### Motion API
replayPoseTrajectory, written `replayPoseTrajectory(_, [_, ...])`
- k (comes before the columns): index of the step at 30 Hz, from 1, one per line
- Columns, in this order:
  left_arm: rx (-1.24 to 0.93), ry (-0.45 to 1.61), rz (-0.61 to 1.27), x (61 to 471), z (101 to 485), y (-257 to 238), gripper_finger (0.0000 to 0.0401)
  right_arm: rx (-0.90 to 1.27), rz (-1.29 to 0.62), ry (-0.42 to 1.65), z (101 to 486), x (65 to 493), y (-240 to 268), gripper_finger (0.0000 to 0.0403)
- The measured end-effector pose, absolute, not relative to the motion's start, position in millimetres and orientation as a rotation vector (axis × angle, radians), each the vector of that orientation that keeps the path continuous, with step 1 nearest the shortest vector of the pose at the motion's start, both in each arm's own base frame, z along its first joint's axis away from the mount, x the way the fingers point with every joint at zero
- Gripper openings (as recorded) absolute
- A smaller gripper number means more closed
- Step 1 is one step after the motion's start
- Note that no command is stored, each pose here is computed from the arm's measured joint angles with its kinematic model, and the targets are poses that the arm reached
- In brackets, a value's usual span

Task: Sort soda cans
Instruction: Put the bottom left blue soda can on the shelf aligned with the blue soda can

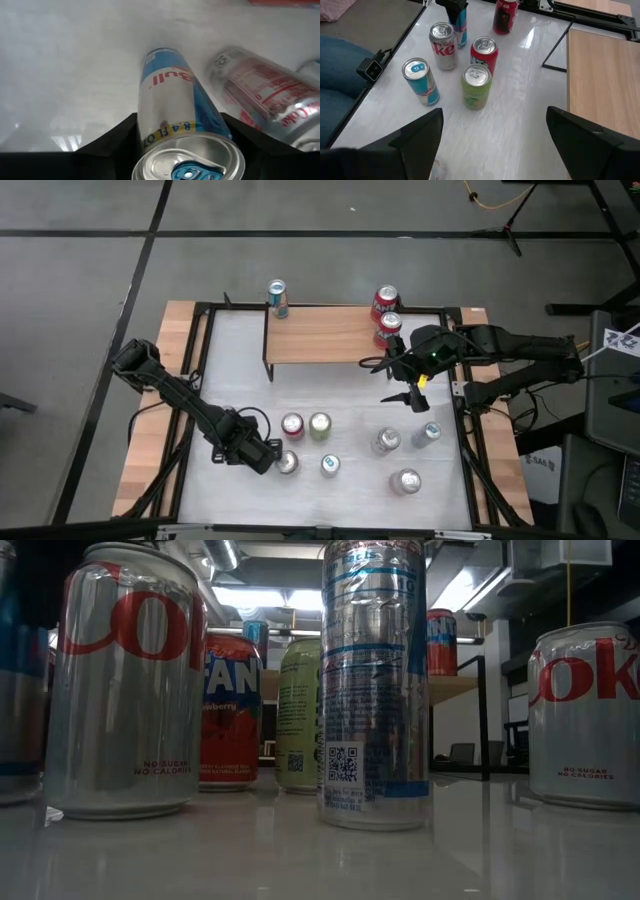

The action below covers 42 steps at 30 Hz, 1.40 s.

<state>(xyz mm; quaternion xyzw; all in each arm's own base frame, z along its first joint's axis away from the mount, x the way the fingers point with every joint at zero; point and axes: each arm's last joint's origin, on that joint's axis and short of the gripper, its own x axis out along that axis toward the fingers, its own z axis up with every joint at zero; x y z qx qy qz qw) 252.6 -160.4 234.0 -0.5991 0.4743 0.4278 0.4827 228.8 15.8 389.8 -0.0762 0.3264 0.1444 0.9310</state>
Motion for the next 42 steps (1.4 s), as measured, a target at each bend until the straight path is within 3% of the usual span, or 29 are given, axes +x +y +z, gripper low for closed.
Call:
replayPoseTrajectory(8, [-1.240,1.238,0.948,256,249,-141,0.0219,-0.156,0.295,0.668,390,229,16,0.0344])
replayPoseTrajectory(19, [-0.906,1.419,0.783,262,316,-87,0.0222,-0.156,0.296,0.672,389,230,16,0.0344])
replayPoseTrajectory(32, [-0.696,1.201,0.520,272,397,8,0.0225,-0.152,0.298,0.705,381,242,16,0.0344])
replayPoseTrajectory(42, [-0.550,1.139,0.495,258,413,80,0.0226,-0.148,0.302,0.751,369,256,17,0.0344])
